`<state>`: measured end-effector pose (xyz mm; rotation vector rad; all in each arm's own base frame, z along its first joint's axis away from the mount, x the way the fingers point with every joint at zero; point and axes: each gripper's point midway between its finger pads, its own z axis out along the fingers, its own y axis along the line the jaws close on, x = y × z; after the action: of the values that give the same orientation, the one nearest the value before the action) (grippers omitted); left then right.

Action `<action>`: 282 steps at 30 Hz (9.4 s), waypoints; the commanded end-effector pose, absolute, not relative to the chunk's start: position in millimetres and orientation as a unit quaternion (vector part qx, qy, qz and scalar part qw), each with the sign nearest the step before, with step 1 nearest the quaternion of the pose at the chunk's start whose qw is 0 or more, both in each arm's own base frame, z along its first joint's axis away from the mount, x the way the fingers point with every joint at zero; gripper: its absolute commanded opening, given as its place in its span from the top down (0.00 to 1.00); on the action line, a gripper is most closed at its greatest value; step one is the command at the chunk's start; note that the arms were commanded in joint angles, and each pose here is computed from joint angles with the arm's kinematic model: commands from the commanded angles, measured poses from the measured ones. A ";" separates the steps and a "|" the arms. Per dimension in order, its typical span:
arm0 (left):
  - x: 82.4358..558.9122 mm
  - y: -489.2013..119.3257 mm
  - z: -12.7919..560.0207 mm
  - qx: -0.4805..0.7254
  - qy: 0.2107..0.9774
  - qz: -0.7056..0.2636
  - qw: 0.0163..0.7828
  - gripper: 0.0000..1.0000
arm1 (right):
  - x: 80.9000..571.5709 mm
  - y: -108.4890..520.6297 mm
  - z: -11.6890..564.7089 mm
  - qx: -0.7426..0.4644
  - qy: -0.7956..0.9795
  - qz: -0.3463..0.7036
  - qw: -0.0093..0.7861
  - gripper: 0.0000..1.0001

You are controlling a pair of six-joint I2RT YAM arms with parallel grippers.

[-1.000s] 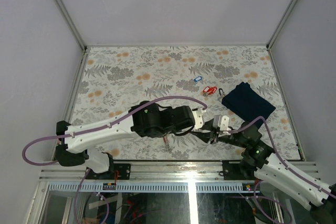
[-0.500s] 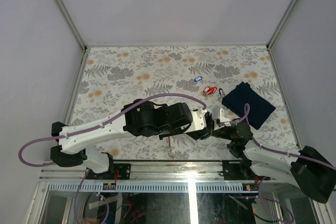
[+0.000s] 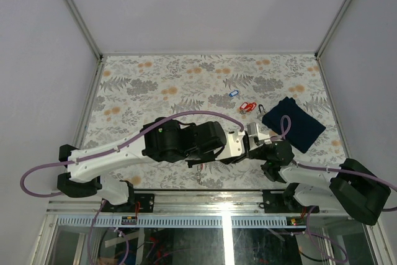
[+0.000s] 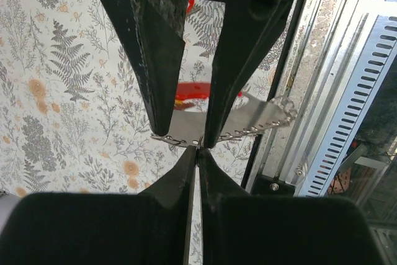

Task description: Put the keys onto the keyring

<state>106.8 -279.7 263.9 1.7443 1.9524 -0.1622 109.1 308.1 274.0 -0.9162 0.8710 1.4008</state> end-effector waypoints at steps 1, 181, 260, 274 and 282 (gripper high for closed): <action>106.7 -286.6 286.4 0.641 0.705 -0.085 0.292 1.00 | 94.6 308.1 303.6 -0.404 0.303 0.607 0.613 0.62; 73.0 -313.7 432.4 0.527 0.550 -0.365 0.536 1.00 | 69.4 281.3 402.9 -0.459 0.236 0.513 0.686 0.77; 198.2 -294.0 24.7 0.191 0.917 -0.220 0.274 0.53 | 189.5 231.1 35.2 -0.018 0.873 0.425 0.240 0.47; 191.2 -267.5 0.5 0.177 0.934 -0.174 0.259 0.59 | 177.5 266.4 72.5 -0.038 0.812 0.537 0.224 0.59; 187.2 -251.1 -0.2 0.159 0.939 -0.162 0.257 0.55 | 169.3 279.1 77.8 -0.048 0.802 0.551 0.228 0.65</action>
<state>192.9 -275.3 16.7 0.4693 2.4850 -0.5426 162.2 269.8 53.9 -0.1087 2.3371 1.4648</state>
